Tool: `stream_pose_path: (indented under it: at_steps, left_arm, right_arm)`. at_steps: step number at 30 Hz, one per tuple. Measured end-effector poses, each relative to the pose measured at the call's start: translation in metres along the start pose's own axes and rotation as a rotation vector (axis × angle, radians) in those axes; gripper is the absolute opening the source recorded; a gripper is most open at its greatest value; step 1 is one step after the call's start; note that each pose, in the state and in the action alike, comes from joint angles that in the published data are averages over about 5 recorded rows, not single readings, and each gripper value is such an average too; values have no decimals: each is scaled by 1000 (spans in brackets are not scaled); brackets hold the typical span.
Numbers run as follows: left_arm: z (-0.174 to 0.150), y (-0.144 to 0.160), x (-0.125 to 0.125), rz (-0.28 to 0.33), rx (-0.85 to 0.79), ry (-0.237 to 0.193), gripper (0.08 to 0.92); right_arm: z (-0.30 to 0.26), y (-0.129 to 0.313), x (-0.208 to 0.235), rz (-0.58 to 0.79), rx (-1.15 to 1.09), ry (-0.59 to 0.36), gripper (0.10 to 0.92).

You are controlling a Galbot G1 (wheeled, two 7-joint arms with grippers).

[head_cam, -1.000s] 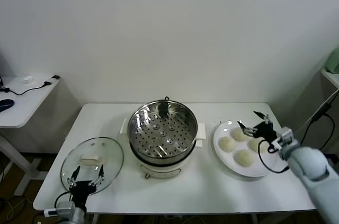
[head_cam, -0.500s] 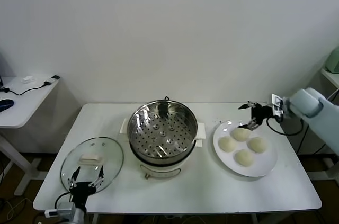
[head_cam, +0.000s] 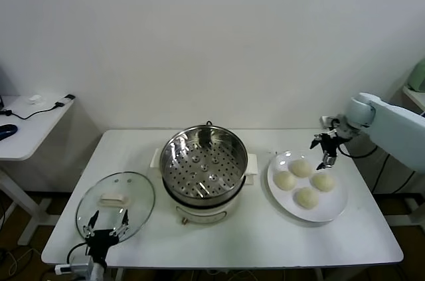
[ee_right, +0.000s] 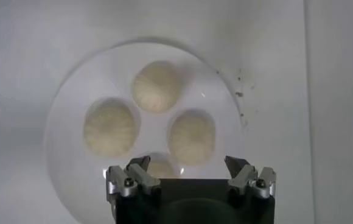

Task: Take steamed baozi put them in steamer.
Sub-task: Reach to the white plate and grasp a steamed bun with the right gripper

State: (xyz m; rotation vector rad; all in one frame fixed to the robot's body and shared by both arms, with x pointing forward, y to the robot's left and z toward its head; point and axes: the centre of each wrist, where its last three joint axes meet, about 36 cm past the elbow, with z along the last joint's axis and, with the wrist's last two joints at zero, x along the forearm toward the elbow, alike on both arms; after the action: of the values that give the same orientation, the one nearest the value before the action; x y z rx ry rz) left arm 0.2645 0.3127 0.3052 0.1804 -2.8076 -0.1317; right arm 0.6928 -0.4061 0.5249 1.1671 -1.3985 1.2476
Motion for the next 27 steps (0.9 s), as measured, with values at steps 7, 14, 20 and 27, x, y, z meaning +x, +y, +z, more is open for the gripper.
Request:
stream_pose_path:
  at_steps: [7, 14, 20, 27]
  left_arm:
    - [2, 0, 0, -3, -3, -1, 823]
    - [5, 1, 0, -4, -4, 1, 823]
    - [6, 0, -1, -3, -3, 3, 823]
    - [6, 0, -1, -3, -2, 1, 823]
  right_arm:
    - [-9, -3, -32, 10, -19, 9, 823]
    - [-10, -3, -56, 22, -50, 10, 823]
    - [-11, -2, -68, 18, -74, 14, 766]
    - [-14, -3, -72, 18, -90, 9, 623]
